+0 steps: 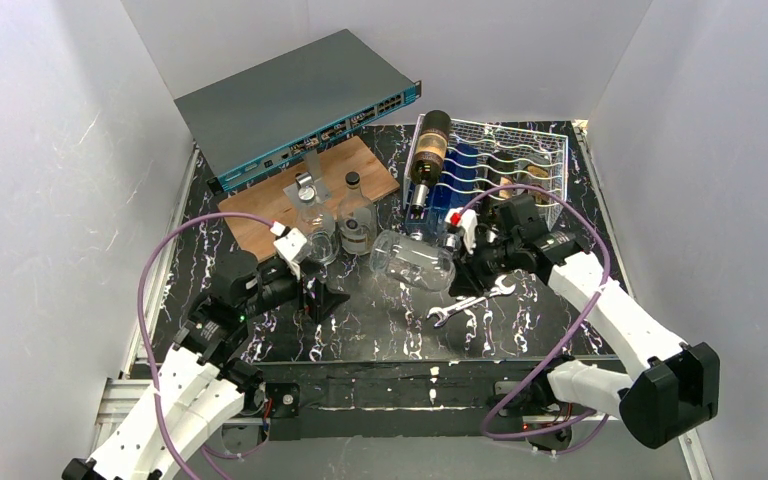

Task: Take the wine bottle off the wine rack
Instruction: Place the wine bottle at the center of the board.

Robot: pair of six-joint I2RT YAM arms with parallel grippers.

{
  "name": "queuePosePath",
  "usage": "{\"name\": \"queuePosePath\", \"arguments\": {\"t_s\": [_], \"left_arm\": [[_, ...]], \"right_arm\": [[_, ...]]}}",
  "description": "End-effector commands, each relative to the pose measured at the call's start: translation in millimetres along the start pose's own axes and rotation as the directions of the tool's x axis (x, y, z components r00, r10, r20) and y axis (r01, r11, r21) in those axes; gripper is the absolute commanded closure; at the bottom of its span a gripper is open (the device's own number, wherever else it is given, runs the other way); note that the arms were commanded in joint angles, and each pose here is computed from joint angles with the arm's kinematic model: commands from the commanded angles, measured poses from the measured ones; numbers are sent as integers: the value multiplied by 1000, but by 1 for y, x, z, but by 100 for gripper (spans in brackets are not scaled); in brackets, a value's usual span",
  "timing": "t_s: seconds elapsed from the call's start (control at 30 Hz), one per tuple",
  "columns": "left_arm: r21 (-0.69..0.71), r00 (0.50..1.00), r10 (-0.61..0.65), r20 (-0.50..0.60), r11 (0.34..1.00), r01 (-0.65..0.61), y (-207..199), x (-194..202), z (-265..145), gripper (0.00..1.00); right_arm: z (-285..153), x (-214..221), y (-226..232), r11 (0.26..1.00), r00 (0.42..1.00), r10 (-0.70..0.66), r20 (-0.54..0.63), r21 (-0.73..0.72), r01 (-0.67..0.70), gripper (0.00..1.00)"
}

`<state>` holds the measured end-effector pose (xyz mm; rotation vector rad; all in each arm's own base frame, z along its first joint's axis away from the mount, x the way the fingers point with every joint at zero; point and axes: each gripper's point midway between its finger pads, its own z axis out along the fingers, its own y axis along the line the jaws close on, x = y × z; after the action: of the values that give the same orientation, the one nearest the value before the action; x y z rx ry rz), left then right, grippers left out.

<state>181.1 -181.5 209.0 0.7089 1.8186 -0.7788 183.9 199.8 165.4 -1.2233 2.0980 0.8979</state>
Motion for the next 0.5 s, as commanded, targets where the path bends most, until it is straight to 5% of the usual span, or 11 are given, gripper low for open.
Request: {"name": "queuePosePath", "arguments": {"t_s": [0.0,0.47], "left_arm": [[113,1000,0,4,994,-1,-17,3,3,1],[190,978,206,-21,962,-198,-42,20,21,1]], "right_arm": [[5,-38,8,975,970,-214,114,-27,219,99],[23,-22,-1,935,931,-351,-101,13,354,99]]}}
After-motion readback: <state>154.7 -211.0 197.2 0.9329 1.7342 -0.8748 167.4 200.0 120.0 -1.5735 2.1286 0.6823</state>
